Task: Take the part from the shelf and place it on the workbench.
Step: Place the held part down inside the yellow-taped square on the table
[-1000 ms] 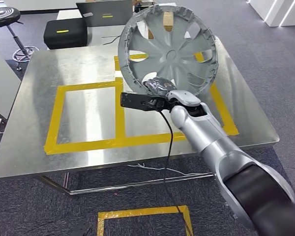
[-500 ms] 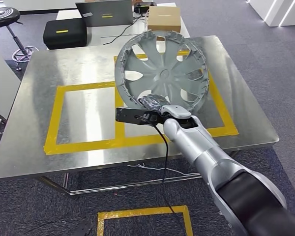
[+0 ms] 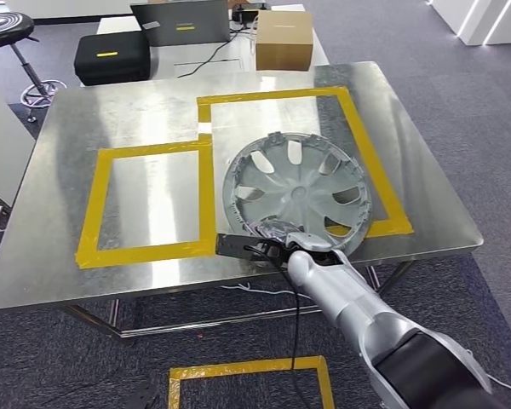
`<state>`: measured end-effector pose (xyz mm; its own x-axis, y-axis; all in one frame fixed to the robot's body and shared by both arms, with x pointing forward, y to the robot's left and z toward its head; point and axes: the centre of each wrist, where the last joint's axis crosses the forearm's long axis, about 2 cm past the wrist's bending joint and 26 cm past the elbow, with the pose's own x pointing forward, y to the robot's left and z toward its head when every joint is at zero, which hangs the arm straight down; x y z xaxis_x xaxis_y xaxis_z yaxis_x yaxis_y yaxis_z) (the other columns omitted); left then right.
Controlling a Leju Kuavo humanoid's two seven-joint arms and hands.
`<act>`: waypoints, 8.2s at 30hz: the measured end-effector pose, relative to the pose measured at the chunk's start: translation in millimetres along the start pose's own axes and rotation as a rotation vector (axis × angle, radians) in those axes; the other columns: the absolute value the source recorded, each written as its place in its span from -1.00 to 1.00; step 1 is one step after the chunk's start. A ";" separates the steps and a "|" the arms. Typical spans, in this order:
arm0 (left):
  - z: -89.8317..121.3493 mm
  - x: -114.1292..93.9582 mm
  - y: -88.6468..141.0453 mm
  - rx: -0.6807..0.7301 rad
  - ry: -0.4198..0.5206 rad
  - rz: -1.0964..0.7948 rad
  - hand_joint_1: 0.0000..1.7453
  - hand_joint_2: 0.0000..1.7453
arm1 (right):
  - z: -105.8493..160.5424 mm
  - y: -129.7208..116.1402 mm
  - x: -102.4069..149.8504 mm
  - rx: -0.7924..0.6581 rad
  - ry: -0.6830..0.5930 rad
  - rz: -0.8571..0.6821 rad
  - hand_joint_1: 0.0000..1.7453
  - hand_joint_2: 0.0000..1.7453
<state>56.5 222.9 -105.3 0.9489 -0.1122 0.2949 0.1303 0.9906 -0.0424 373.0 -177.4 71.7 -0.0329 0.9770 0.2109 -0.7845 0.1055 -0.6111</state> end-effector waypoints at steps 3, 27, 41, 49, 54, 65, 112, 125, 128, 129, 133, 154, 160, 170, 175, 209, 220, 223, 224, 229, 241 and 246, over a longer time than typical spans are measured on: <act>0.0 0.0 0.5 0.001 0.000 0.001 -1.00 1.00 | -0.7 3.5 -3.2 0.009 0.009 -0.002 0.82 1.00; 1.6 -13.8 9.5 -0.011 -0.024 0.026 -1.00 1.00 | 7.4 -18.2 -99.0 -0.086 0.172 -0.094 0.82 1.00; 1.6 -14.7 13.3 0.006 -0.027 0.019 -1.00 1.00 | 8.7 -18.6 -107.3 -0.095 0.173 -0.106 0.82 1.00; 2.0 -16.6 12.2 0.016 -0.010 0.019 -1.00 1.00 | 8.2 -15.6 -107.7 -0.105 0.149 -0.114 0.82 1.00; 1.9 -16.0 11.5 0.025 -0.005 0.018 -1.00 1.00 | 8.0 -13.2 -108.6 -0.111 0.135 -0.113 0.82 1.00; 2.0 -16.7 11.6 0.018 -0.003 0.019 -1.00 1.00 | 7.1 -8.5 -107.8 -0.114 0.121 -0.106 0.82 1.00; 1.4 -14.1 14.8 0.005 -0.007 -0.008 -1.00 1.00 | 9.7 -24.5 54.1 -0.080 -0.288 0.213 0.82 1.00; 1.1 -12.7 16.5 0.009 -0.016 0.004 -1.00 1.00 | 12.4 -35.0 57.2 -0.113 -0.235 0.213 0.82 1.00; 1.2 -13.6 16.6 0.010 -0.014 0.007 -1.00 1.00 | 11.8 -35.7 52.7 -0.125 -0.200 0.197 0.82 1.00; 1.3 -13.9 16.7 0.010 -0.014 0.007 -1.00 1.00 | 11.4 -36.0 49.7 -0.126 -0.186 0.189 0.82 1.00; 1.5 -15.3 17.4 0.011 -0.011 0.006 -1.00 1.00 | 9.4 -37.3 31.4 -0.124 -0.136 0.165 0.82 1.00; 1.7 -16.8 18.1 -0.016 -0.149 0.005 -1.00 1.00 | 6.9 -38.3 -3.7 -0.115 -0.090 0.166 -0.09 0.00; 2.0 -18.1 17.3 -0.057 -0.178 0.008 -1.00 1.00 | 6.6 -37.8 -10.6 -0.111 -0.086 0.167 -1.00 -1.00; 2.0 -18.5 18.3 -0.066 -0.163 0.011 -1.00 1.00 | 6.6 -38.2 -12.9 -0.112 -0.080 0.168 -1.00 -1.00; 2.0 -18.5 19.3 -0.037 -0.154 0.013 -1.00 1.00 | 6.6 -38.1 -13.0 -0.115 -0.069 0.166 -1.00 -1.00; 4.6 -31.4 16.7 0.061 -0.179 0.092 -1.00 -1.00 | 123.2 -233.2 -133.0 -0.690 0.123 0.345 -1.00 -1.00; 6.5 -38.6 10.5 0.088 -0.172 0.167 -1.00 -1.00 | 259.6 -283.0 -209.7 -0.966 0.296 0.419 -1.00 -1.00; 6.1 -36.1 8.6 0.095 -0.171 0.174 -1.00 -1.00 | 273.8 -270.0 -225.6 -1.127 0.353 0.415 -1.00 -1.00; 6.3 -36.8 7.4 0.099 -0.165 0.177 -1.00 -1.00 | 279.2 -259.4 -235.4 -1.209 0.365 0.400 -1.00 -1.00; 8.6 -44.5 -0.7 0.119 -0.141 0.219 -1.00 -1.00 | 325.7 -182.0 -284.4 -1.505 0.287 0.314 -1.00 -1.00; 11.6 -46.7 -24.1 0.106 -0.098 0.227 -1.00 -1.00 | 414.3 62.0 -352.8 -2.323 0.142 -0.434 -1.00 -1.00; 11.5 -47.2 -22.1 0.054 -0.108 0.117 -1.00 -1.00 | 401.3 135.5 -347.5 -2.336 0.603 -0.552 -1.00 -1.00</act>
<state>5.6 207.1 -107.3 0.9201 0.0102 0.3916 0.0023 0.9995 -0.0314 29.6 -577.0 221.8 0.2647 0.6868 0.6769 0.9638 -0.2122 -0.1616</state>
